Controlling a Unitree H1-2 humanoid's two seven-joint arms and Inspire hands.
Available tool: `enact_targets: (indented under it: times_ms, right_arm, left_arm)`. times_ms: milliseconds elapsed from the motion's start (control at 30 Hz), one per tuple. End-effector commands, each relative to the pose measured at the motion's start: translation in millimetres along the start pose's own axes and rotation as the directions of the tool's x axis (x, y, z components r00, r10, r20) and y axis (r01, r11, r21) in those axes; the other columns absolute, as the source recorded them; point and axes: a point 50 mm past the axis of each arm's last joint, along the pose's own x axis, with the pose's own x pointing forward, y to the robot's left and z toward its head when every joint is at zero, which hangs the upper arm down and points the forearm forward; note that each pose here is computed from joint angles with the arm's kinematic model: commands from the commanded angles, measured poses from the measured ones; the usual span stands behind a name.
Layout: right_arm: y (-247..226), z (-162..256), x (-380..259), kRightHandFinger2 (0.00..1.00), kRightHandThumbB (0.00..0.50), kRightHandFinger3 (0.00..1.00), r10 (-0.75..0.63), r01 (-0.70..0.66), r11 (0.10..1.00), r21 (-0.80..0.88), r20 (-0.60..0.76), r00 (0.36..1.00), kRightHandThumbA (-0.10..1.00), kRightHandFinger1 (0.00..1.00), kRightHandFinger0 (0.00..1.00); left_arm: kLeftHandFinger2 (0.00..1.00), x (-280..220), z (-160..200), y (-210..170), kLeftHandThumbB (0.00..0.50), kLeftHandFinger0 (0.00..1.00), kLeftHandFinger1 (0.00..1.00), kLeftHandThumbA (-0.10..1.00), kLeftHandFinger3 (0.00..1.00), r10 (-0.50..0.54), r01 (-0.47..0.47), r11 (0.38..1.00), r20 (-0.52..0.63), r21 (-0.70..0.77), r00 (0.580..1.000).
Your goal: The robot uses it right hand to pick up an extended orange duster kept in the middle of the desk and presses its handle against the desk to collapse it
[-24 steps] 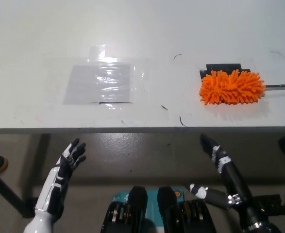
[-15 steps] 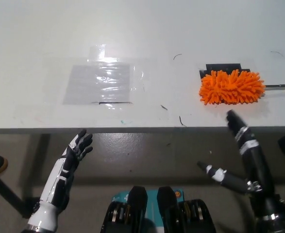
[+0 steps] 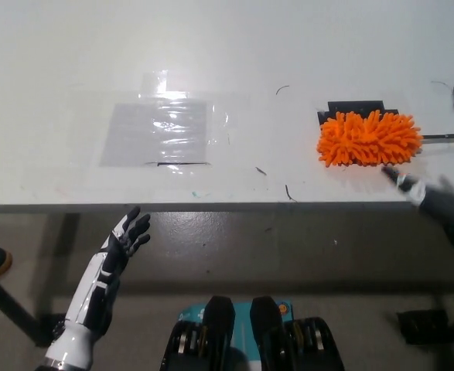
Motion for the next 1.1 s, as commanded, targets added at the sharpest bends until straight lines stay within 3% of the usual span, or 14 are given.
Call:
enact_targets:
  times_ms: [0, 133, 300, 567, 633, 767, 1000, 1067]
  right_arm:
    - [-26, 21, 61, 1.00, 0.226, 1.00, 0.085, -0.082, 0.951, -0.298, -0.004, 0.996, 0.96, 1.00, 1.00]
    - [-35, 30, 102, 1.00, 0.233, 1.00, 0.248, -0.263, 0.872, -0.414, -0.090, 0.965, 0.97, 1.00, 1.00]
    - [-26, 19, 157, 1.00, 0.330, 1.00, 0.425, -0.521, 0.643, -0.561, -0.304, 0.852, 1.00, 1.00, 1.00]
    - [-5, 3, 201, 1.00, 0.393, 1.00, 0.516, -0.739, 0.421, -0.526, -0.530, 0.673, 1.00, 1.00, 1.00]
    - [-2, 2, 205, 1.00, 0.391, 1.00, 0.520, -0.762, 0.394, -0.514, -0.559, 0.646, 1.00, 1.00, 1.00]
    - [10, -5, 213, 1.00, 0.403, 1.00, 0.534, -0.818, 0.320, -0.479, -0.621, 0.573, 1.00, 1.00, 1.00]
    - [19, -13, 221, 1.00, 0.432, 1.00, 0.539, -0.850, 0.279, -0.447, -0.660, 0.524, 1.00, 1.00, 1.00]
    - [31, -24, 221, 1.00, 0.469, 1.00, 0.541, -0.879, 0.259, -0.400, -0.694, 0.475, 1.00, 1.00, 1.00]
  left_arm:
    - [1.00, 1, 8, 2, 0.252, 1.00, 1.00, 1.00, 1.00, 0.003, -0.003, 1.000, 0.047, -0.001, 0.999]
    - [1.00, -1, 6, 2, 0.249, 1.00, 1.00, 1.00, 1.00, -0.004, 0.004, 1.000, 0.042, 0.000, 0.999]
    - [1.00, -1, 5, 3, 0.256, 1.00, 1.00, 1.00, 1.00, -0.004, 0.004, 1.000, 0.037, -0.002, 0.999]
    - [1.00, 1, 5, 4, 0.256, 1.00, 1.00, 1.00, 1.00, -0.018, 0.017, 1.000, 0.039, 0.007, 0.999]
    - [1.00, 1, 6, 4, 0.259, 1.00, 1.00, 1.00, 1.00, -0.017, 0.016, 1.000, 0.038, 0.007, 0.999]
    - [1.00, 1, 5, 4, 0.202, 1.00, 1.00, 1.00, 1.00, -0.016, 0.016, 1.000, 0.038, 0.001, 0.999]
    - [1.00, 5, 5, 5, 0.182, 1.00, 1.00, 1.00, 1.00, -0.013, 0.013, 1.000, 0.041, -0.002, 0.999]
    - [1.00, 4, 4, 5, 0.134, 1.00, 1.00, 1.00, 1.00, -0.021, 0.021, 1.000, 0.036, -0.018, 0.999]
